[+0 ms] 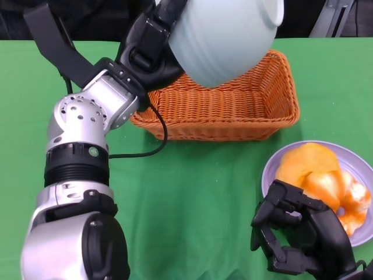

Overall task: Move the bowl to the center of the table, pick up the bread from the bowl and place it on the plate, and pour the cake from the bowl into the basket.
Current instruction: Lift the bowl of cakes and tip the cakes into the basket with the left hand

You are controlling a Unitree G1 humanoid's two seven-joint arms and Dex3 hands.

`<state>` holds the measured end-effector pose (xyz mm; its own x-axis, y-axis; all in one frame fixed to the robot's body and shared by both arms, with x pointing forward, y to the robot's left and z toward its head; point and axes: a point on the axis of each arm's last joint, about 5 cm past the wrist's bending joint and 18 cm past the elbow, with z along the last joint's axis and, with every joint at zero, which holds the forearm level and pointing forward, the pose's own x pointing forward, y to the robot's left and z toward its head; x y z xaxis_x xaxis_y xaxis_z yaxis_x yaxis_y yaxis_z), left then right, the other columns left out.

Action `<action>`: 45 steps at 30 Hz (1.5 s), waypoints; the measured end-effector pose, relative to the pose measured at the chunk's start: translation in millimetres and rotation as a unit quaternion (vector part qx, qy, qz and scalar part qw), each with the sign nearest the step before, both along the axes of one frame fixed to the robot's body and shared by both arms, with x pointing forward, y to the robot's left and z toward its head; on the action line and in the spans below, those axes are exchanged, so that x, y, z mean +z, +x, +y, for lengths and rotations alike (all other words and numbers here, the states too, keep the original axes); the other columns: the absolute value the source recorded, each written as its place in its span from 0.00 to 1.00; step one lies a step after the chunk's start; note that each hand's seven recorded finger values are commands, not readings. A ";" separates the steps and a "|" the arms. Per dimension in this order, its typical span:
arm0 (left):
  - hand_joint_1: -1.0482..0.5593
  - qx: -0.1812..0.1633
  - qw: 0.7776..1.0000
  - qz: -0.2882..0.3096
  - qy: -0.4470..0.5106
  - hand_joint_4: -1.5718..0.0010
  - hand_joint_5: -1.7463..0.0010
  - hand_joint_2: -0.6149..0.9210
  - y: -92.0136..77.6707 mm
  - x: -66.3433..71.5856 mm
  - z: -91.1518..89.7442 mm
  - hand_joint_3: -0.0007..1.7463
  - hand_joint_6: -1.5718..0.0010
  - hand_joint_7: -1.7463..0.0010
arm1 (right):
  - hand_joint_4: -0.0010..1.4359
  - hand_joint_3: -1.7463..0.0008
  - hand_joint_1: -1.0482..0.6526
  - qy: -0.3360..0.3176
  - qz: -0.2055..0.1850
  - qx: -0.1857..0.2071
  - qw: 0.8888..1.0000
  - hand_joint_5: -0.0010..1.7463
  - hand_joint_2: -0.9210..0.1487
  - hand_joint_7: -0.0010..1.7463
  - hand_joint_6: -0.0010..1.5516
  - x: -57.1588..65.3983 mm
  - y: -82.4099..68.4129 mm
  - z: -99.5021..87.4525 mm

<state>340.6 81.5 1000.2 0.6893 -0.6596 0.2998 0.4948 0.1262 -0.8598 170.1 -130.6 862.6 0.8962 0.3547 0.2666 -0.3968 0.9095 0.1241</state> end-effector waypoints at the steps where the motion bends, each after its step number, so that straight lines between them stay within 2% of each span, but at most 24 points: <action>1: 0.53 0.000 1.000 0.001 0.000 0.53 0.06 0.87 -0.8 -0.6 0.1 0.43 0.51 0.15 | 0.52 0.34 0.55 -0.001 -0.001 0.000 1.000 0.98 0.38 0.85 0.43 0.7 -0.2 -0.5; 5: 0.52 0.003 1.000 0.011 0.007 0.52 0.07 0.86 -2.5 -2.6 -1.6 0.46 0.50 0.15 | 0.53 0.33 0.55 -0.004 -0.001 0.000 1.000 0.97 0.39 0.84 0.44 1.6 -0.2 -1.4; 9: 0.51 0.003 1.000 0.029 0.000 0.52 0.05 0.91 -3.0 -3.0 -1.3 0.37 0.49 0.16 | 0.53 0.31 0.55 -0.004 0.000 0.000 1.000 0.97 0.40 0.84 0.44 1.5 -0.2 -1.7; 11: 0.50 0.006 0.999 0.045 0.002 0.53 0.03 0.96 -3.2 -3.2 -0.9 0.30 0.51 0.13 | 0.53 0.31 0.55 -0.004 0.000 0.001 1.000 0.97 0.40 0.84 0.44 1.4 -0.2 -1.7; 13: 0.49 0.009 0.998 0.059 0.006 0.55 0.01 0.99 -3.4 -3.9 -0.2 0.28 0.54 0.09 | 0.54 0.31 0.55 -0.004 0.001 0.001 1.000 0.96 0.40 0.83 0.44 1.2 -0.2 -1.8; 23: 0.51 0.014 0.997 0.070 0.006 0.57 0.01 0.99 -3.0 -5.6 0.4 0.28 0.57 0.07 | 0.53 0.31 0.56 -0.004 0.002 0.001 1.000 0.97 0.38 0.84 0.44 0.6 0.1 -1.6; 26: 0.54 0.040 0.998 0.022 0.050 0.54 0.05 0.84 -2.7 -2.8 -1.9 0.54 0.53 0.14 | 0.52 0.32 0.56 -0.003 0.002 0.002 1.000 0.97 0.38 0.84 0.43 0.4 0.1 -1.5; 29: 0.56 0.087 0.986 -0.072 0.121 0.52 0.05 0.79 -3.7 -1.5 -3.7 0.66 0.49 0.16 | 0.52 0.32 0.56 -0.004 0.003 0.001 1.000 0.97 0.39 0.85 0.44 0.3 0.2 -1.5; 33: 0.58 0.126 0.960 -0.168 0.186 0.50 0.06 0.74 -6.0 -4.1 -4.5 0.69 0.46 0.21 | 0.52 0.31 0.56 -0.005 0.005 0.001 1.000 0.97 0.38 0.85 0.44 -0.2 0.4 -1.3; 37: 0.57 0.147 0.927 -0.249 0.237 0.49 0.08 0.74 -6.7 0.8 -5.4 0.67 0.45 0.23 | 0.52 0.32 0.57 -0.005 0.005 0.001 1.000 0.97 0.37 0.85 0.43 -0.6 0.4 -1.3; 41: 0.57 0.158 0.911 -0.283 0.254 0.46 0.11 0.74 -7.4 2.4 -6.4 0.65 0.43 0.26 | 0.52 0.32 0.57 -0.005 0.007 0.001 1.000 0.97 0.37 0.85 0.43 -1.4 0.3 -1.4; 45: 0.58 0.156 0.914 -0.277 0.253 0.48 0.08 0.75 -7.5 -0.8 -5.6 0.66 0.44 0.23 | 0.52 0.31 0.57 -0.006 0.012 0.001 1.000 0.97 0.37 0.85 0.43 -3.9 0.2 -1.4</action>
